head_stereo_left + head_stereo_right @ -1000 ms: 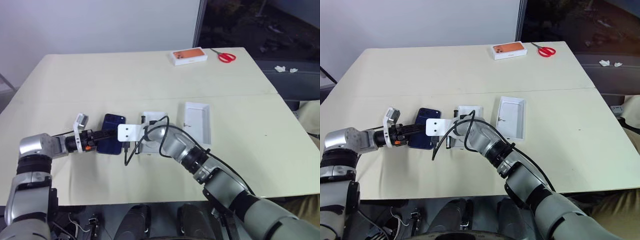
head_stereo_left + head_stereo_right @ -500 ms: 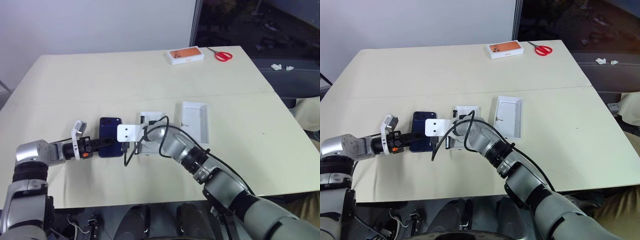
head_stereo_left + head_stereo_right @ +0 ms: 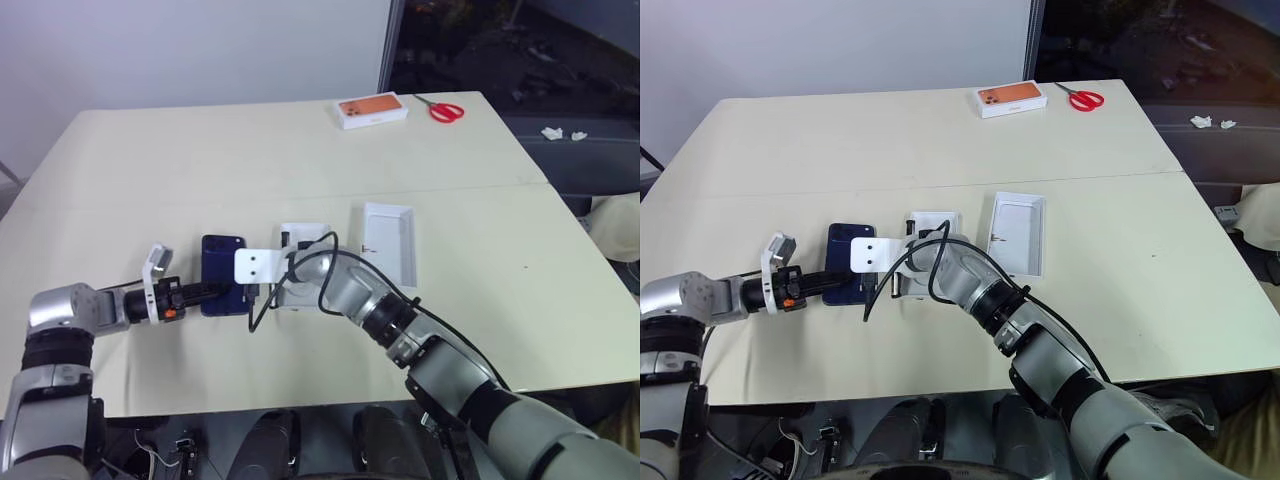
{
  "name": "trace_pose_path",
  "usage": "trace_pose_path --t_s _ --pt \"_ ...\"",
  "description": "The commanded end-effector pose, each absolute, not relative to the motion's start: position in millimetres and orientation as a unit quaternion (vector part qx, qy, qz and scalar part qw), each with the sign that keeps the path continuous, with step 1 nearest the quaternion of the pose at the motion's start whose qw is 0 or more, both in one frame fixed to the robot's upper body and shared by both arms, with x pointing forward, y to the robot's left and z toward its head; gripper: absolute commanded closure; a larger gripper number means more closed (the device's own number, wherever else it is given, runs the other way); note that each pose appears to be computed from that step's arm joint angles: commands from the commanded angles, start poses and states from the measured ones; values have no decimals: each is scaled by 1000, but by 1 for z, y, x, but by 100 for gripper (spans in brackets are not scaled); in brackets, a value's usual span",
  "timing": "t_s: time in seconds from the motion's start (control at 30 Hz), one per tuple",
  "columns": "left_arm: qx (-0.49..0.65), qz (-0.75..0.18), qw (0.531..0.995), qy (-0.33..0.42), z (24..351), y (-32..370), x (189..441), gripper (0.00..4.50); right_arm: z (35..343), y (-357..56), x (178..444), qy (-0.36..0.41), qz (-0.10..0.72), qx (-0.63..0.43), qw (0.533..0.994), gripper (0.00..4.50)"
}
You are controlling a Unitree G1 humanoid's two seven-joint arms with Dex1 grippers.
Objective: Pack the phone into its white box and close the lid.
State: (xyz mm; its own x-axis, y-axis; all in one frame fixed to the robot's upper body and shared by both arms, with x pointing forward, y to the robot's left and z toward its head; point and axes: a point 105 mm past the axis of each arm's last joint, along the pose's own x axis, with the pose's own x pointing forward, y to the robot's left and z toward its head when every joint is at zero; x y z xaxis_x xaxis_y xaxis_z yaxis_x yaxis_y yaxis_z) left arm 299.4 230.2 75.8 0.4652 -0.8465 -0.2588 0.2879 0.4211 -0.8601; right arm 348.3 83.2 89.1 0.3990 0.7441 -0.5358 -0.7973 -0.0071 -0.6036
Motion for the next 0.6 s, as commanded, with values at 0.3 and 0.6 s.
trace_pose_path --t_s 0.3,0.6 --pt "-422 -363 757 341 79 237 296 446 112 83 354 0 537 -434 723 450" --pt "-467 -366 769 239 104 249 304 449 194 67 338 -12 625 -106 773 425"
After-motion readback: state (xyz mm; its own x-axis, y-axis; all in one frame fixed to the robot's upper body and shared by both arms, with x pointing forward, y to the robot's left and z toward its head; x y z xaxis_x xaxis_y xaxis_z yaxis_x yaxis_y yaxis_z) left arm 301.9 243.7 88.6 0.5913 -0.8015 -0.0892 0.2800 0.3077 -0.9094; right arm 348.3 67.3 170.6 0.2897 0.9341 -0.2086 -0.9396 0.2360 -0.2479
